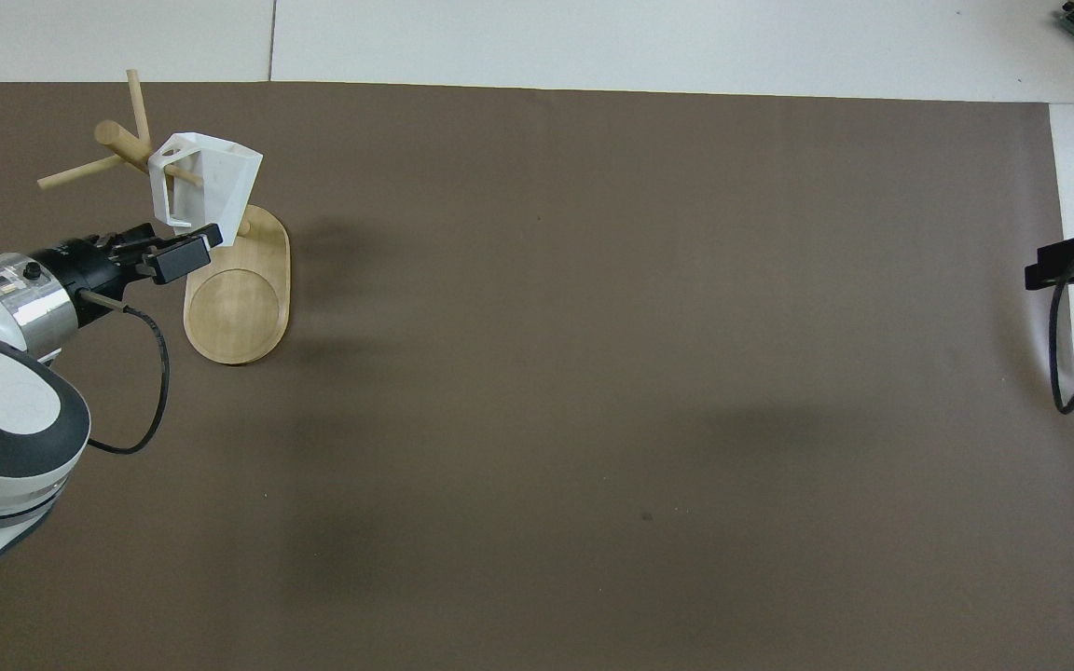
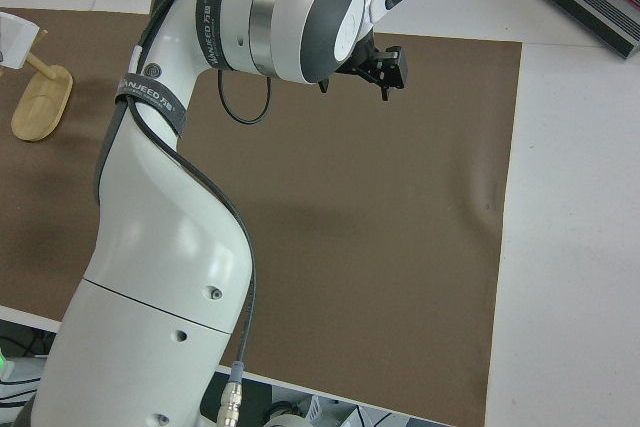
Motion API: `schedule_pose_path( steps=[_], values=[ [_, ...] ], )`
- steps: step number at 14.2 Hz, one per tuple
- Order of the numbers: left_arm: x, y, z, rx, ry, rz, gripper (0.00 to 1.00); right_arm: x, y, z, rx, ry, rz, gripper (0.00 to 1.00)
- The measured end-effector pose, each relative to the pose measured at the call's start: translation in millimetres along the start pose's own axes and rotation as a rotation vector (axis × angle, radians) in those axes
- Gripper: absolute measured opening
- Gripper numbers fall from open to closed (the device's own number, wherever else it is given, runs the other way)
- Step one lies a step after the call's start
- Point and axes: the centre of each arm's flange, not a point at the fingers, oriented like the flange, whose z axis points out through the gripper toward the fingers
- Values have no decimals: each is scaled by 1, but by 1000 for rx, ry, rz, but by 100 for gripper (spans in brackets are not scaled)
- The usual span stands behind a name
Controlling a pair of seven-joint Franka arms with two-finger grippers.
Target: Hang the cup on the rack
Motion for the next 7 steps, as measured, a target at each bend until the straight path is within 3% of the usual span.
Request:
schedule_pose_path(
  steps=[7],
  values=[
    [-24,21,-46,-40,161,231,100,-3,8,-5,-1,8,14,100]
  ],
)
